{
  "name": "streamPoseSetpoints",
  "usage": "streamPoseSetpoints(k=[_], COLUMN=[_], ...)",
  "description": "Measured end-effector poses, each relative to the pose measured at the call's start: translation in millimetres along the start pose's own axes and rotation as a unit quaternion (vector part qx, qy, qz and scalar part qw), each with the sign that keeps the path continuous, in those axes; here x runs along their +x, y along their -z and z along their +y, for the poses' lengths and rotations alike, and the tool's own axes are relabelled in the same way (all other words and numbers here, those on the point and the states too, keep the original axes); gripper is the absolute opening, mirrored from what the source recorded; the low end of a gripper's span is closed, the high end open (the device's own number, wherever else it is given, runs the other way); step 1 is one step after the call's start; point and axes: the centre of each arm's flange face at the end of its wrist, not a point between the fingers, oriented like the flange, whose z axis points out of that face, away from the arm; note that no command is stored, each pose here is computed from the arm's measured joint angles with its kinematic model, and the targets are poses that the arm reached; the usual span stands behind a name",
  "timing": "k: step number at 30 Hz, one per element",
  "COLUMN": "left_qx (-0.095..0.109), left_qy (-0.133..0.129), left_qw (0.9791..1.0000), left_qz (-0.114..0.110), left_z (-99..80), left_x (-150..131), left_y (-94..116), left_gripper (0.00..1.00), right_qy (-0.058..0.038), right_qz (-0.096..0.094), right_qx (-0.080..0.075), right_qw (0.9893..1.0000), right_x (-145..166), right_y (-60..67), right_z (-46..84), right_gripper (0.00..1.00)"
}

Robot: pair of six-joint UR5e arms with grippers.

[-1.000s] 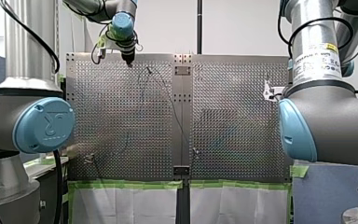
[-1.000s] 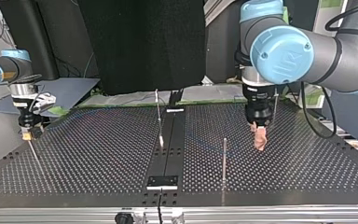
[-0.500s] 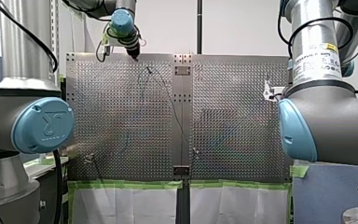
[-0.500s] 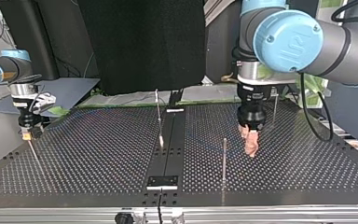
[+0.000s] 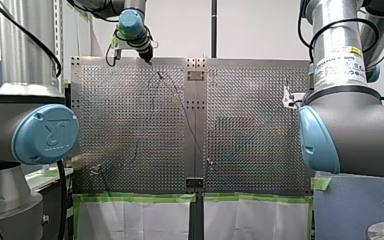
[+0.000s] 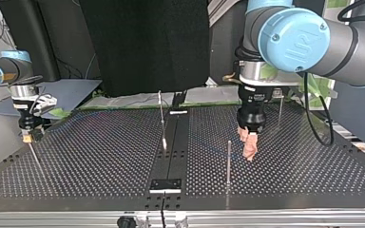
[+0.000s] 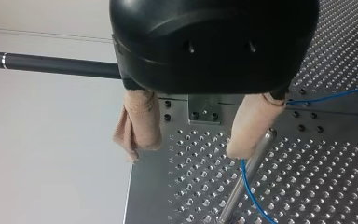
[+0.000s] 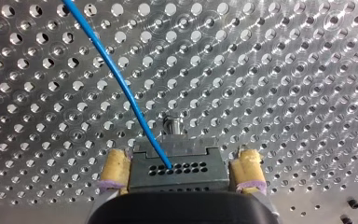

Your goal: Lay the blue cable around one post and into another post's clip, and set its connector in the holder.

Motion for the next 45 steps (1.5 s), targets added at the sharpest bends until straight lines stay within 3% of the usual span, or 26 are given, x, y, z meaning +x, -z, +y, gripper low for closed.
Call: streamPoseSetpoints(k=[23,29,34,40,45], left_qx=[0.003,0.030,0.054,0.064,0.064], left_qy=[0.000,0.003,0.021,0.046,0.049], left_qw=[1.0000,0.9995,0.9982,0.9967,0.9963], left_qz=[0.006,0.013,0.015,0.017,0.029], left_z=[-2.4,-12.6,-22.1,-28.7,-31.4], left_x=[7,29,49,74,101], left_y=[2,3,5,7,1], left_gripper=[1.00,1.00,1.00,1.00,1.00], right_qy=[-0.0003,-0.0003,0.0001,0.0001,0.0000], right_qz=[0.000,0.000,0.000,0.000,0.000], right_qx=[0.001,0.000,0.000,0.001,0.001], right_qw=[1.0000,1.0000,1.0000,1.0000,1.0000], right_x=[1,1,1,1,1], right_y=[0.1,0.0,0.0,-0.1,0.0], right_z=[-0.1,-0.2,-0.6,-1.1,-1.2], right_gripper=[1.00,1.00,1.00,1.00,1.00])
